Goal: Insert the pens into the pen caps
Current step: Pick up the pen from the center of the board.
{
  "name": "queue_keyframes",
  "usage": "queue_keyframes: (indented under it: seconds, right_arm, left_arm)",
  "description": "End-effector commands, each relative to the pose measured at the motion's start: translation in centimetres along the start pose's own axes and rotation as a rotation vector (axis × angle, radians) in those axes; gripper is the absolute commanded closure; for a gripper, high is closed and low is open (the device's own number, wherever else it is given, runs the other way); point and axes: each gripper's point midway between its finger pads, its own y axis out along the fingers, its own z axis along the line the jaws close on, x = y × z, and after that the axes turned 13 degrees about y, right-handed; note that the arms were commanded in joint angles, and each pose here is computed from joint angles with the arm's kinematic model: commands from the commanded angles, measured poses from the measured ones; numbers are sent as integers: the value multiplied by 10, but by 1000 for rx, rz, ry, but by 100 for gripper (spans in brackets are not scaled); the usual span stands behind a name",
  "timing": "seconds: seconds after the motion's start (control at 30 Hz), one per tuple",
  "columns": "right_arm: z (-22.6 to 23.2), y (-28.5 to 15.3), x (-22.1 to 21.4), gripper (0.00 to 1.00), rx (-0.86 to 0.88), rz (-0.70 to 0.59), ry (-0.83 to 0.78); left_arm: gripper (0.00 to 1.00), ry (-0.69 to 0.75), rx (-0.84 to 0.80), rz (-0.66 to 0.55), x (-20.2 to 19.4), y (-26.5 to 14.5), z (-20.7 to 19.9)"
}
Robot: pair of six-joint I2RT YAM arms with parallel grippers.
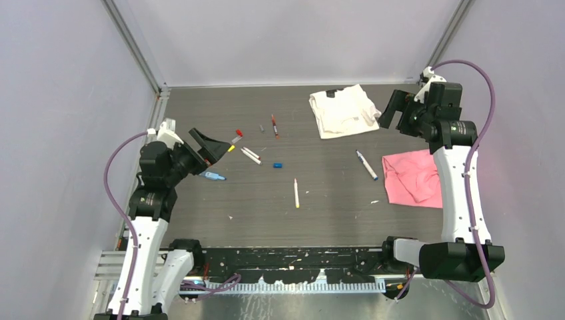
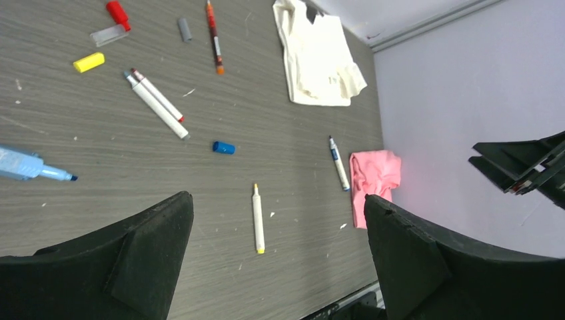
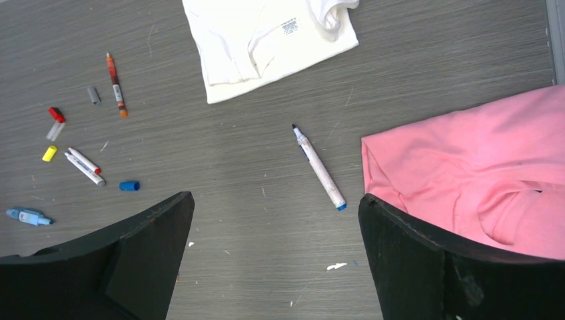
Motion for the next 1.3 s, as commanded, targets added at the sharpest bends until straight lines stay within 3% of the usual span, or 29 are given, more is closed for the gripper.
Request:
queue_keyframes:
  seconds: [0.0, 0.17, 0.27, 0.43, 0.57, 0.9, 1.27]
  right_arm:
    - [8, 4, 13, 0, 41, -32, -15]
    - [29, 5, 0, 0, 180, 38, -101]
    - [55, 0, -21, 0, 381, 127, -244]
    - [73, -18, -66, 0, 619, 310, -360]
    - [65, -10, -80, 0, 597, 358, -327]
    - [45, 0, -97, 0, 524, 391, -336]
    - [44, 6, -102, 0, 525, 410, -289]
  left_arm:
    - [0, 5, -75, -68, 19, 3, -14]
    - [1, 42, -77, -20, 16, 3, -16]
    - [5, 75, -46, 30, 9, 8, -11]
    - [6, 261, 79, 164, -19, 24, -4]
    - [7, 354, 143, 247, -37, 34, 2]
    - [12, 239, 142, 274, -68, 60, 14]
    - [10, 498, 211, 348, -44, 120, 38]
